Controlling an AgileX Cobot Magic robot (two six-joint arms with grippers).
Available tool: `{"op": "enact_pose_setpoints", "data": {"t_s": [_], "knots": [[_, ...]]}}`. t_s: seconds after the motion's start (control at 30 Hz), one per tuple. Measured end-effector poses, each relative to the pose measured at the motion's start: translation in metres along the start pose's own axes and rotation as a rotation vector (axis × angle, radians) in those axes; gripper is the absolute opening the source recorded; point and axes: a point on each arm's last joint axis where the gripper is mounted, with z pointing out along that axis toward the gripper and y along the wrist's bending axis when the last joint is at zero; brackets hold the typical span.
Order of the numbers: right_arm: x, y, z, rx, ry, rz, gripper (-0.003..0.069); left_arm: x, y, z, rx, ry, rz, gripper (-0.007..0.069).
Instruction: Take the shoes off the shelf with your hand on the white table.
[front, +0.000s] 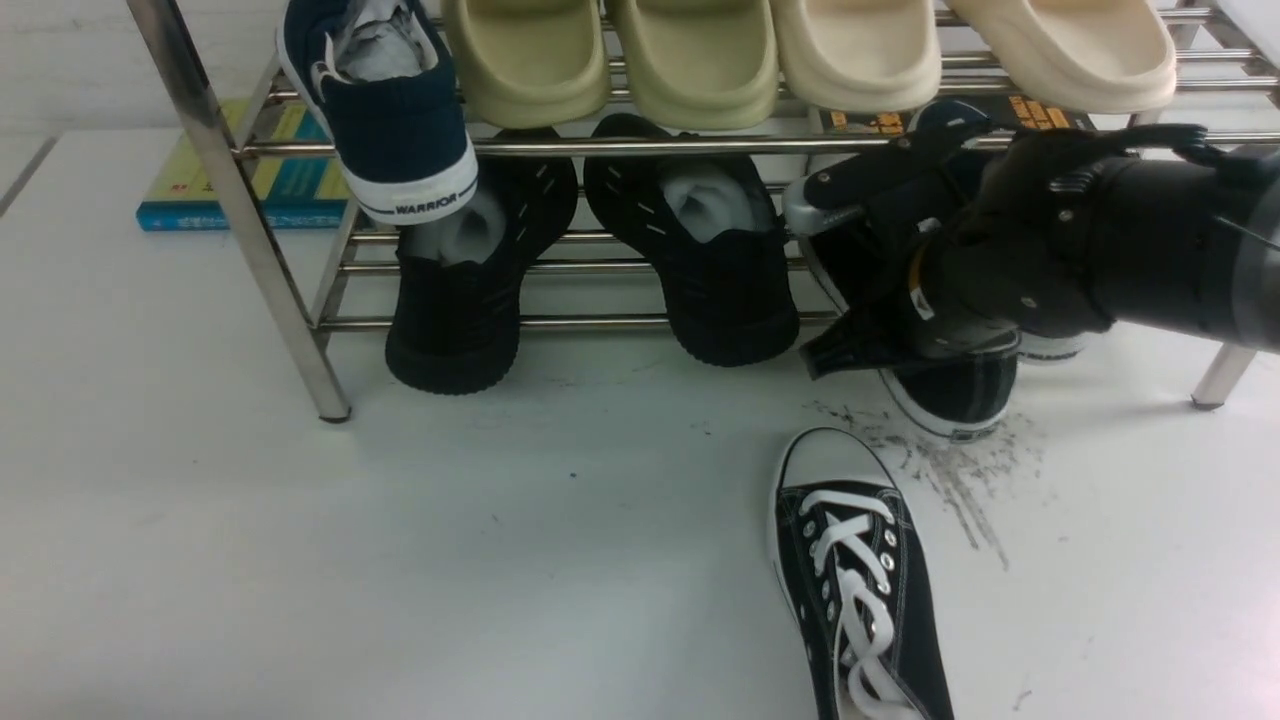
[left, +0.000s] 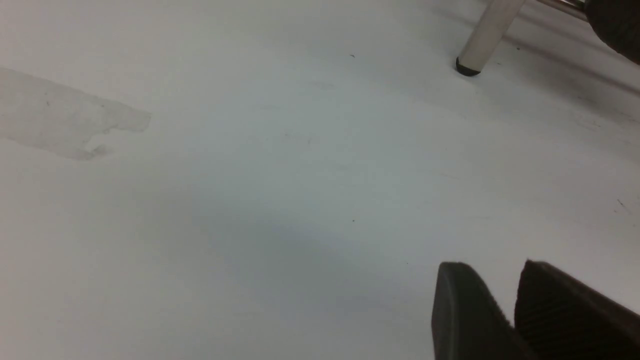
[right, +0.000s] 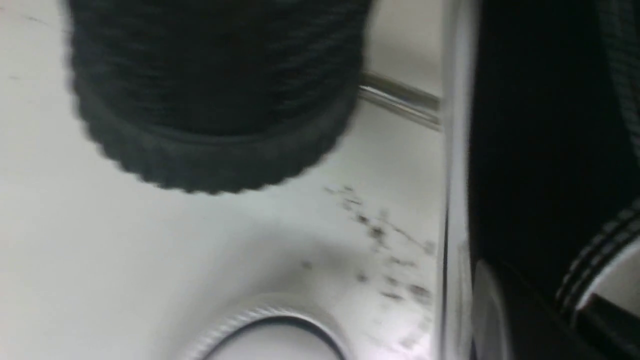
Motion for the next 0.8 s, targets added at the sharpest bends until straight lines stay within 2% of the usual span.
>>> {"op": "enact_pose_setpoints", "data": {"t_s": [0.13, 0.23, 0.3, 0.63, 0.8], "knots": [[-0.001, -0.011, -0.032, 0.025, 0.053, 0.012, 0.0001, 0.0, 0.0, 0.0, 0.0, 0.0, 0.0, 0.0195], [-0.005, -0.017, -0.064, -0.011, 0.06, 0.02, 0.0001, 0.0, 0.0, 0.0, 0.0, 0.0, 0.0, 0.0195], [-0.004, -0.02, -0.088, -0.058, 0.065, 0.028, 0.0001, 0.0, 0.0, 0.0, 0.0, 0.0, 0.0, 0.0195], [0.015, -0.026, -0.151, -0.225, 0.14, 0.043, 0.0001, 0.0, 0.0, 0.0, 0.0, 0.0, 0.0, 0.0195], [0.031, -0.02, -0.194, -0.363, 0.15, -0.009, 0.0006, 0.0, 0.0, 0.0, 0.0, 0.0, 0.0, 0.0195]]}}
